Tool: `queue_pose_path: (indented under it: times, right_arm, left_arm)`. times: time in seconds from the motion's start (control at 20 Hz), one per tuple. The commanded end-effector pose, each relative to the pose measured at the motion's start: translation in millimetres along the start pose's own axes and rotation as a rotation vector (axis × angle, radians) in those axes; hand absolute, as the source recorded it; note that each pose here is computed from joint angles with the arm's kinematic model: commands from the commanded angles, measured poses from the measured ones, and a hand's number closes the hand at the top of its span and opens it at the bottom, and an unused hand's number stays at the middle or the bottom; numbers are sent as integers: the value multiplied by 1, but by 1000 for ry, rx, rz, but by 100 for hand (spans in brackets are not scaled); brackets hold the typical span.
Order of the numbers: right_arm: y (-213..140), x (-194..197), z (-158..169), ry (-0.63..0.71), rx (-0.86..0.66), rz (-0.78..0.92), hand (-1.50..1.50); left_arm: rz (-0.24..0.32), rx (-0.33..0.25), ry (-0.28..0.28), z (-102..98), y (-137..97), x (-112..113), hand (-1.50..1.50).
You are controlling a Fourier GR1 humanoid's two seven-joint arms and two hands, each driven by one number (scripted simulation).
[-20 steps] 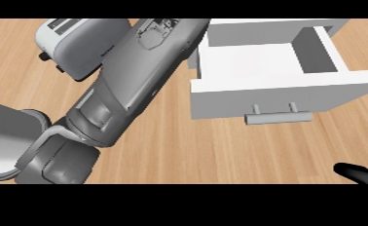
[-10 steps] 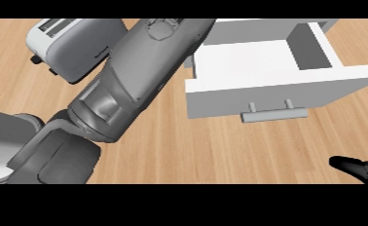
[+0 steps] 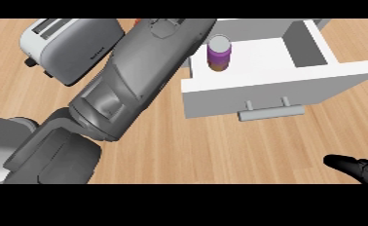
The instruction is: Pick up the can, place it into the drawer and close the drawer
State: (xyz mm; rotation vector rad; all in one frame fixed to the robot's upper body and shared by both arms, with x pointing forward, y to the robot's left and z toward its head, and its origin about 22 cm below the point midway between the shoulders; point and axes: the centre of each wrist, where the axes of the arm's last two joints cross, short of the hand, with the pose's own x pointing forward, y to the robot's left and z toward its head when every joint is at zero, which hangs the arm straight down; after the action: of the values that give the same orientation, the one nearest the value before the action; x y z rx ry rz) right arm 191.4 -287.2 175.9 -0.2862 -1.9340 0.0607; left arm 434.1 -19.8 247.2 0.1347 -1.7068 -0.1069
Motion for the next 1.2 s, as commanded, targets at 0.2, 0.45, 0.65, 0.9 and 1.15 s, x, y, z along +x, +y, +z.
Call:
queue_pose_path:
  times: [0.2, 0.45, 0.65, 0.9, 1.15]
  right_arm:
    - [-2, 12, -21, -112, 80, 176, -150]
    - [20, 11, -31, -175, 147, 345, -150]
    - [35, 0, -50, -177, 157, 492, -150]
    - [57, -37, -58, -177, 223, 639, -150]
    - [83, -59, -82, -164, 253, 749, -150]
  left_arm:
    - [66, 21, 10, -3, 2, 2, -150]
    - [114, 28, 15, -2, 3, -3, -150]
    - [146, 19, -6, -2, 3, 2, -150]
    - [121, 37, -21, -1, 0, 6, -150]
    - [94, 27, -30, -3, 0, 11, -150]
